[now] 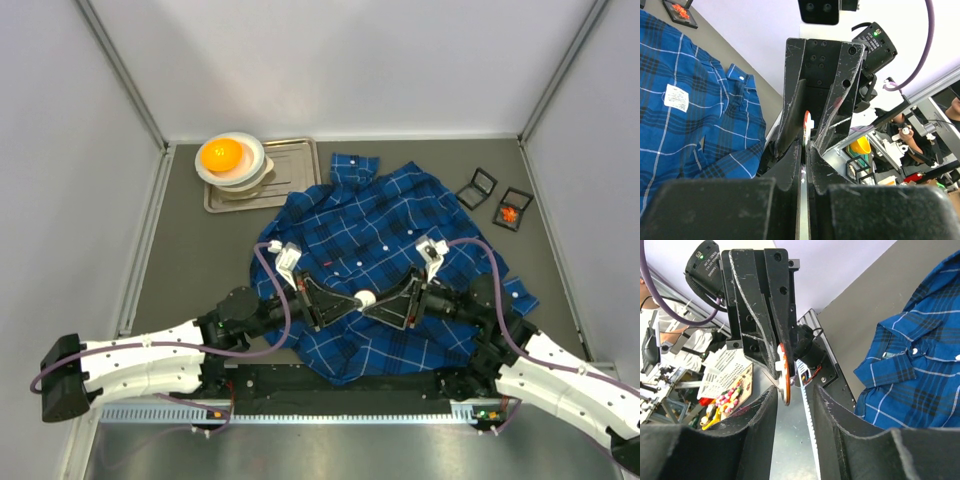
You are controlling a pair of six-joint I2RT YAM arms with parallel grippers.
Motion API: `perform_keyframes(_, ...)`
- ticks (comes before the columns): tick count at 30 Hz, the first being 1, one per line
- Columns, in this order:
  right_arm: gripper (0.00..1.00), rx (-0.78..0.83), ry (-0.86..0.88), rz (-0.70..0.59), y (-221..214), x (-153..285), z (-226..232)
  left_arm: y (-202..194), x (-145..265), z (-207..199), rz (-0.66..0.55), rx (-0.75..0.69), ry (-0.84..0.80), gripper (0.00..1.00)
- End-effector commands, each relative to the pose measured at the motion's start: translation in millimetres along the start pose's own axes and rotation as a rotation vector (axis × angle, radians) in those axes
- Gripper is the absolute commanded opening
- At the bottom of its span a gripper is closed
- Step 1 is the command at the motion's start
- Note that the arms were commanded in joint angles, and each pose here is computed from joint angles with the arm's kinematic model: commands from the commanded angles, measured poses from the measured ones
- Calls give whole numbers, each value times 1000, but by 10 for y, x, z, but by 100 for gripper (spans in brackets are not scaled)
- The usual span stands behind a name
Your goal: Remove the brooch from the garment
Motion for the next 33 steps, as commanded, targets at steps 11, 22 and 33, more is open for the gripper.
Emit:
perform_keyframes(11,34,70,53,-99,277,1,178,106,-42,-146,-16,-30,-42,0)
perform_keyframes(22,21,55,46,-89,229,-15,136,100,-45,-188,-4,-41,-70,0)
perform_keyframes(33,13,-1,32,-57,194,-39,113,34,-48,-233,84,-161,-111,0)
Point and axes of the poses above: each gripper's point midway between its finger pads, its own x axis back along the fingers, its own z axis along the line the jaws close on, y = z × x, the point moved 5 cm from there along x, back along the fingers, and after that the axes turned 6 degrees about x, right-handed, at the moved point
